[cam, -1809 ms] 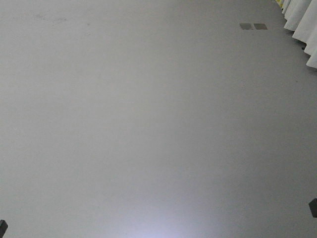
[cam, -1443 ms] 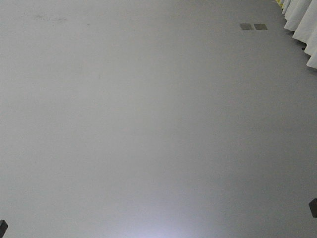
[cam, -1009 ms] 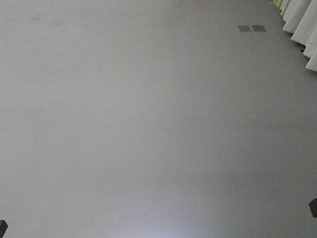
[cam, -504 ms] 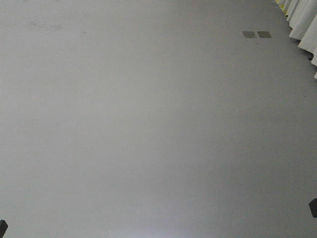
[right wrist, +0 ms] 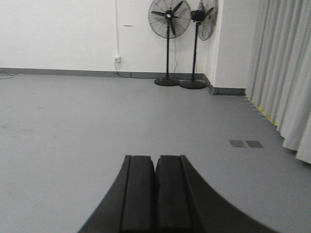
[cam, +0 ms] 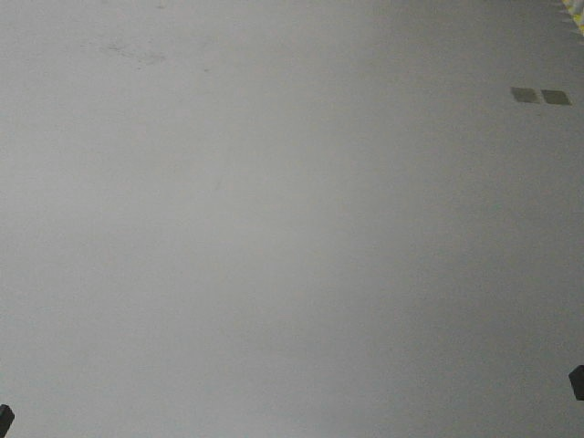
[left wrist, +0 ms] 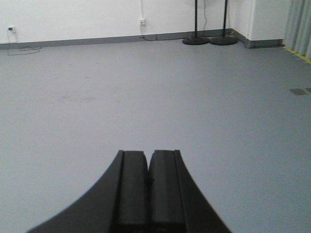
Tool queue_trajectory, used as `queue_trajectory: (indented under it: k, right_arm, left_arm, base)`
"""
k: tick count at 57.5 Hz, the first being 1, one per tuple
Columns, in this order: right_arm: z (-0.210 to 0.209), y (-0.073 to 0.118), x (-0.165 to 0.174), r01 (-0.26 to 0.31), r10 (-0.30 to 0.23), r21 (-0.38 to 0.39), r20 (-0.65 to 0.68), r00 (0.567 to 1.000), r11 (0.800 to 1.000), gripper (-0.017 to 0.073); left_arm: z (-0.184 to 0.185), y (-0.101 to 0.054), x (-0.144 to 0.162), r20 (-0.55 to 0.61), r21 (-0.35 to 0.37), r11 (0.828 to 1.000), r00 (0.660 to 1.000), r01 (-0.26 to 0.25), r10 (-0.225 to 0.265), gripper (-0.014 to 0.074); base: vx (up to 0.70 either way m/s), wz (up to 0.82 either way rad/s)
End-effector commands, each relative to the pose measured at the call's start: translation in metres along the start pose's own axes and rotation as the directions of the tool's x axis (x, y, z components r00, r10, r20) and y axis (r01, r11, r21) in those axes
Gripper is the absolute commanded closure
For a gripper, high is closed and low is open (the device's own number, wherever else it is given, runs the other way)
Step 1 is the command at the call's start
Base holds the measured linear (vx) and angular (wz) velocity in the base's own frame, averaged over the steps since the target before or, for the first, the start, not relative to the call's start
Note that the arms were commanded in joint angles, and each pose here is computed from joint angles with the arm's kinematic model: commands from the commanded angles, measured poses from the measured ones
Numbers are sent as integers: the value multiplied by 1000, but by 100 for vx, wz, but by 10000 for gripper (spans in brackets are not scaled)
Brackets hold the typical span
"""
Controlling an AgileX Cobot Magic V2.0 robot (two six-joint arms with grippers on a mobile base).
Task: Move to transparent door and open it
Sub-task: 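Drive the base forward across the grey floor, arms held still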
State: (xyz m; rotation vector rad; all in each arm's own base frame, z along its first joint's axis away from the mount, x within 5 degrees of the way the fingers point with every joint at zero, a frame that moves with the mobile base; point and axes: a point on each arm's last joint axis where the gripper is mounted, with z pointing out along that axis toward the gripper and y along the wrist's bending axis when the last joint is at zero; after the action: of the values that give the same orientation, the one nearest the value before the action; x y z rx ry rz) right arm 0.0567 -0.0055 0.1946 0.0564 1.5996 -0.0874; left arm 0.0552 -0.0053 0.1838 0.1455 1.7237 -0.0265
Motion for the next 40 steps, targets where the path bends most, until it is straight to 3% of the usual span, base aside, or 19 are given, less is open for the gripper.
queue_trajectory:
  k: [1,40]
  right_arm:
    - [-1,0,-4,4,-4,0,86,996,1000,564]
    - [-1,0,-4,4,-4,0,87,996,1000,564]
  left_arm:
    - [1,-1,2,64,5,1000,998,13,-13,599]
    - [1,-1,2,64,5,1000,998,13,-13,599]
  base:
    - [34,26]
    - [42,18]
